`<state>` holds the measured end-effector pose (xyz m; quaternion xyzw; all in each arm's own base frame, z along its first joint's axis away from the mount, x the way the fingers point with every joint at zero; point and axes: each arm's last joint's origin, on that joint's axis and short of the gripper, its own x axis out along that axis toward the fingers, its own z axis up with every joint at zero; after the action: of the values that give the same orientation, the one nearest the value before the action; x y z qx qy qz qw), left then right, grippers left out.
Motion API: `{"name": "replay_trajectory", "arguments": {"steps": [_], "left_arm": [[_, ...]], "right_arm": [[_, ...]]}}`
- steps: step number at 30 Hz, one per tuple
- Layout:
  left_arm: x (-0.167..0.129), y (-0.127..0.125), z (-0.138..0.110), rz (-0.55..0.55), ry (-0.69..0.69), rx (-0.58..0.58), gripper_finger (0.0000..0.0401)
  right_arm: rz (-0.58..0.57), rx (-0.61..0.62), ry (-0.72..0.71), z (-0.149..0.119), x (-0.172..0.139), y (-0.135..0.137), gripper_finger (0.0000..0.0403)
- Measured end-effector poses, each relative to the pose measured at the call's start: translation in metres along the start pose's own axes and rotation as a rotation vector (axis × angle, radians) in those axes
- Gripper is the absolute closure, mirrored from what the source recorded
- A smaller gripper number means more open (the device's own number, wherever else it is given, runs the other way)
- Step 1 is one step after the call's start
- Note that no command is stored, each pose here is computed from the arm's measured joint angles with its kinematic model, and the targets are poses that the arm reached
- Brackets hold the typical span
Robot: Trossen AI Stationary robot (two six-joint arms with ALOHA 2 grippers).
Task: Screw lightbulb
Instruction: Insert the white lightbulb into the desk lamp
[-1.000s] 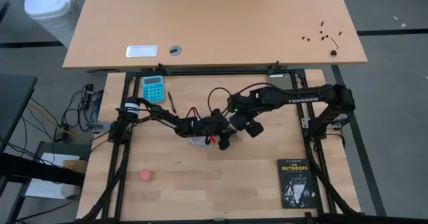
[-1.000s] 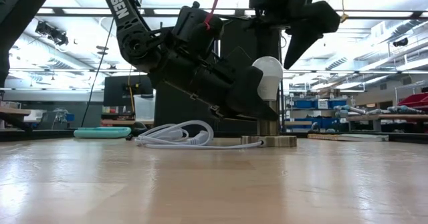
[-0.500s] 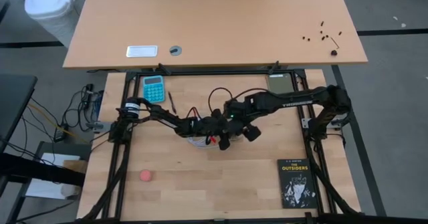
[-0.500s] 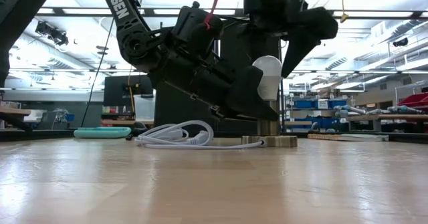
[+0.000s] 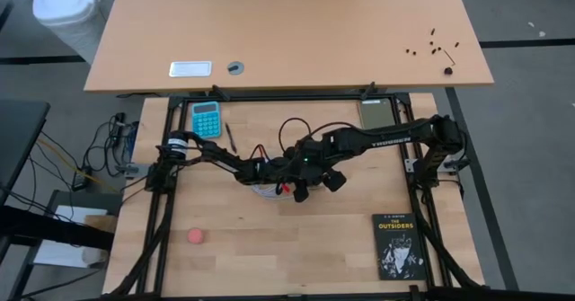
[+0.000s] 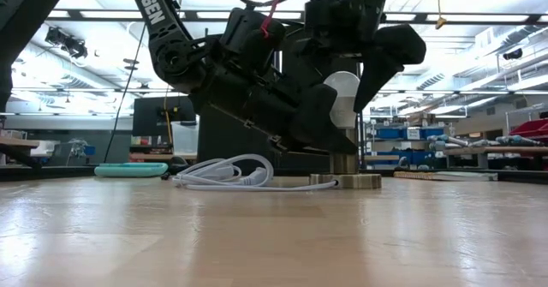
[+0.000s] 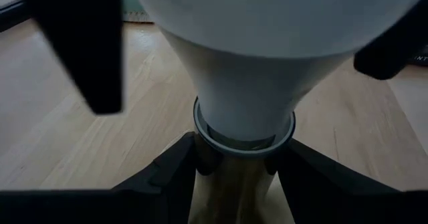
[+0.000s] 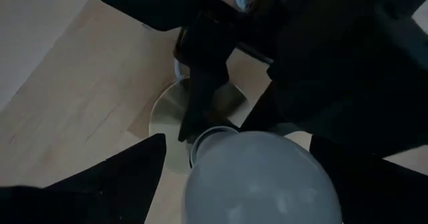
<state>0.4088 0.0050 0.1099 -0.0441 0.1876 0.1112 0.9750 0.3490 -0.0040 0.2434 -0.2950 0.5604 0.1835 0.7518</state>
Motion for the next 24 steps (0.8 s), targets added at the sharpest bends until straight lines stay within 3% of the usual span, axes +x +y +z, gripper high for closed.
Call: {"name": "replay_trajectory", "arguments": {"steps": [17,24], "left_arm": [[0.000,0.000,0.000,0.000,-0.003,-0.001,0.0208],[0.000,0.000,0.000,0.000,-0.004,-0.001,0.0208]], "right_arm": [[0.013,0.029,-0.007,-0.003,0.010,-0.008,0.0031],[0.009,0.050,-0.012,-0.008,0.012,-0.013,0.0054]]}}
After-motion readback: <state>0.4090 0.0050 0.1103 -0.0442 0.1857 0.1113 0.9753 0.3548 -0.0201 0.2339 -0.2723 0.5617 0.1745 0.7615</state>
